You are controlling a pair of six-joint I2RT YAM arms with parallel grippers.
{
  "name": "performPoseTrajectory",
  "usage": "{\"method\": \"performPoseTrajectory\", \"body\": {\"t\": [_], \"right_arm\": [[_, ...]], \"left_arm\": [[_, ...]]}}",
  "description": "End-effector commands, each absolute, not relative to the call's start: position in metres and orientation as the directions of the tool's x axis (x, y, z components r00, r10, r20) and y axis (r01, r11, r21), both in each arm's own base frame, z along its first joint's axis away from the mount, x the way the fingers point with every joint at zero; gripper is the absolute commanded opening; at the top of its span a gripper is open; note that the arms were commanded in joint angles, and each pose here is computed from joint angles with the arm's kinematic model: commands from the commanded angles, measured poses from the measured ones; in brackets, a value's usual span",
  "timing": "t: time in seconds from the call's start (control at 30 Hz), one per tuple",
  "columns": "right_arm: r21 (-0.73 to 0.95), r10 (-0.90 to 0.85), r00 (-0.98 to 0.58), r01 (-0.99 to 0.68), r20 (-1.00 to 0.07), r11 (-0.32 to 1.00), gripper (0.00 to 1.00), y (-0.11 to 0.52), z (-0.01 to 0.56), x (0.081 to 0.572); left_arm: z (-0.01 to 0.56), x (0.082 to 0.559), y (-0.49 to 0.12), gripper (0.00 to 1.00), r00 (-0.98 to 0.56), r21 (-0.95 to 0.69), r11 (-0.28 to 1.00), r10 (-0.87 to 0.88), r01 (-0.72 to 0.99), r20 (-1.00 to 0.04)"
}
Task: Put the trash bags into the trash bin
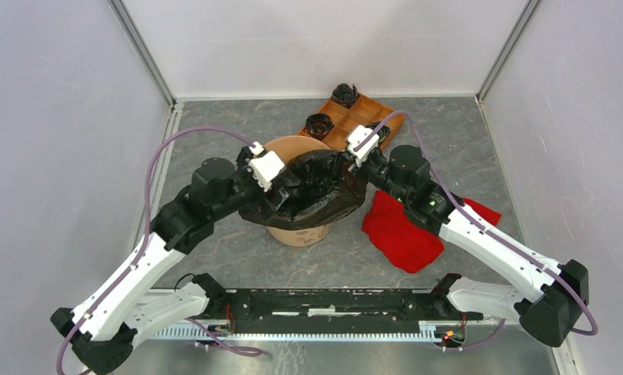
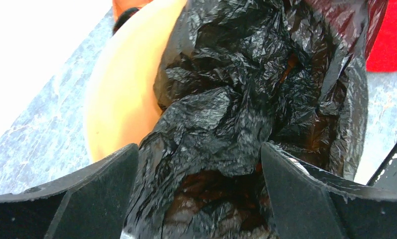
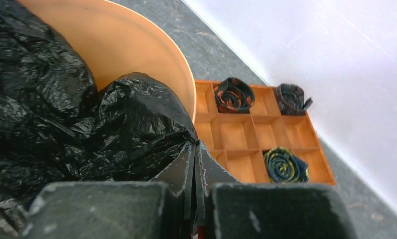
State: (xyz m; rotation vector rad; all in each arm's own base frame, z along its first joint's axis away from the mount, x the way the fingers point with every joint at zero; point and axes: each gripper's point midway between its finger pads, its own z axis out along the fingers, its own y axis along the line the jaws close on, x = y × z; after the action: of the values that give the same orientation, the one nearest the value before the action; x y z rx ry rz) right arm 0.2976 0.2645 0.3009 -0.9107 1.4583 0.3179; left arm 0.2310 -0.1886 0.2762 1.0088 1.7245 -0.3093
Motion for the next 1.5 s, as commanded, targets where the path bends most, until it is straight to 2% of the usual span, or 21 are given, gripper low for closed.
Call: {"method": "performPoseTrajectory", "body": {"t": [0.0,0.13,0.33,0.6,0.73,0.87,1.2,1.27,1.3,1.33,1.37,1.47], "right_arm": [[-0.17,-0.15,0.085,-0.624,-0.985,0.763,0.0,0.252,0.326,0.303],[-0.047,-0.03,0.038,-0.645,-0.999,0.762,0.0,0.256,0.33,0.296],[0.007,0.021,0.012,-0.665,-1.0,0.746,0.0,0.262,0.342,0.293],[0.011,0.031,0.019,-0.652,-0.999,0.758,0.0,0.258,0.349,0.294],[0.021,0.046,0.021,-0.662,-0.999,0.749,0.0,0.26,0.349,0.293],[0.027,0.056,0.02,-0.69,-0.998,0.723,0.0,0.265,0.351,0.288],[0.025,0.06,0.028,-0.677,-0.998,0.736,0.0,0.261,0.354,0.289],[0.029,0.061,0.025,-0.667,-0.998,0.745,0.0,0.259,0.352,0.29],[0.036,0.063,0.019,-0.655,-0.998,0.755,0.0,0.257,0.35,0.293],[0.041,0.064,0.013,-0.638,-0.998,0.769,0.0,0.254,0.349,0.296],[0.048,0.065,0.005,-0.624,-0.998,0.78,0.0,0.251,0.347,0.299],[0.052,0.058,-0.009,-0.602,-0.998,0.797,0.0,0.246,0.337,0.306]], "left_arm": [[0.319,0.226,-0.178,0.98,-0.07,0.191,0.713,0.32,0.675,-0.945],[0.336,0.226,-0.162,1.0,-0.092,0.152,0.785,0.256,0.6,-0.962],[0.32,0.23,-0.173,1.0,-0.137,0.155,0.751,0.311,0.642,-0.94],[0.31,0.208,-0.195,1.0,0.001,0.236,0.558,0.389,0.796,-0.921],[0.309,0.211,-0.198,1.0,0.074,0.297,0.529,0.4,0.795,-0.913],[0.303,0.231,-0.204,0.97,0.054,0.315,0.545,0.44,0.777,-0.896],[0.294,0.247,-0.213,0.53,0.043,0.325,0.539,0.47,0.777,-0.882],[0.299,0.252,-0.209,0.38,0.044,0.338,0.568,0.468,0.751,-0.883],[0.303,0.258,-0.205,0.27,0.038,0.344,0.602,0.461,0.721,-0.887],[0.308,0.264,-0.2,0.1,0.025,0.339,0.647,0.444,0.683,-0.896],[0.314,0.273,-0.193,0.03,0.0,0.321,0.714,0.41,0.622,-0.912],[0.333,0.287,-0.179,0.02,-0.069,0.2,0.854,0.264,0.481,-0.962]]}}
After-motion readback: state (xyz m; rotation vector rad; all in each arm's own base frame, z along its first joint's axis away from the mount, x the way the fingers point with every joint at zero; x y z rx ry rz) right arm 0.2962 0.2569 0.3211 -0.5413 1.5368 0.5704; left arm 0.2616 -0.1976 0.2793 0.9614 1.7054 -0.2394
